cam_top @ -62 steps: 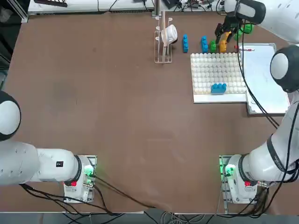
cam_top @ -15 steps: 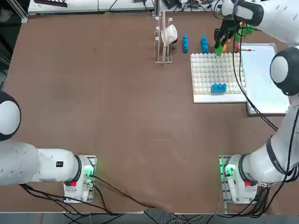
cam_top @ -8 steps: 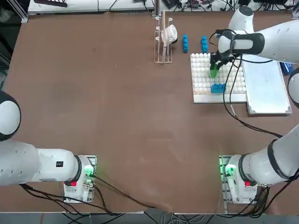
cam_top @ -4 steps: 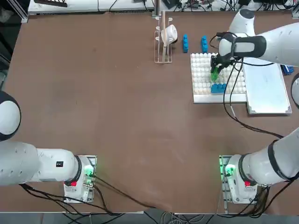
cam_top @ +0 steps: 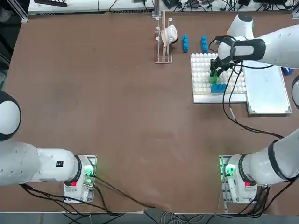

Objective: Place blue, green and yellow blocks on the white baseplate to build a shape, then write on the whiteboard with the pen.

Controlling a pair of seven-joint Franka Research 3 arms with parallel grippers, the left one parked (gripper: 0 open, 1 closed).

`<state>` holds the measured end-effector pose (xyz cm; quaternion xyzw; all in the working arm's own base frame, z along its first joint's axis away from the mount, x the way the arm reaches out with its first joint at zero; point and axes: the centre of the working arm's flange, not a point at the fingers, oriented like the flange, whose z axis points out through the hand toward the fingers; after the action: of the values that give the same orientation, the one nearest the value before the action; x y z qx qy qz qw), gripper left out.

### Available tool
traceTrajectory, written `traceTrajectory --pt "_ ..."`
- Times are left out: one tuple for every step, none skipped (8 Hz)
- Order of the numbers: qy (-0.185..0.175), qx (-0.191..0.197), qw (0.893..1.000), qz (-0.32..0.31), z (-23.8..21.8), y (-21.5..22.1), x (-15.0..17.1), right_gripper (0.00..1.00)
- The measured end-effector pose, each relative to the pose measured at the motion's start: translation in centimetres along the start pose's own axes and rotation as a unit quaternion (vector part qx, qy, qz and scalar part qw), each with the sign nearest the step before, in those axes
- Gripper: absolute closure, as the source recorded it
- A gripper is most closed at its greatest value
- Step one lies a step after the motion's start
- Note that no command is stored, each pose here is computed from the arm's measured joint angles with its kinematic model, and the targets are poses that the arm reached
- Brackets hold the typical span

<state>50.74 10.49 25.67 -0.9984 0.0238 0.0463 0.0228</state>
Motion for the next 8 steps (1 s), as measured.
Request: traceTrajectory --pt "-0.001 0.000 1.000 -0.001 0.02 -0.04 -0.14 0.60" --pt "-0.001 0.000 1.000 -0.001 0.04 -0.07 -0.23 0.60" --pt "-0.001 0.000 1.000 -0.001 0.04 -0.07 -0.23 0.60" --pt "-0.001 0.000 1.000 -0.001 0.04 -0.08 -0.24 0.60" --pt "-0.001 0.000 1.000 -0.001 0.05 -0.09 -0.24 0.60" --pt "-0.001 0.000 1.000 -0.001 0.05 -0.09 -0.25 0.60" --pt "-0.001 -0.001 1.000 -0.002 0.06 -0.09 -0.26 0.60" --pt "-0.002 -0.001 1.000 -0.002 0.07 -0.11 -0.30 0.60"
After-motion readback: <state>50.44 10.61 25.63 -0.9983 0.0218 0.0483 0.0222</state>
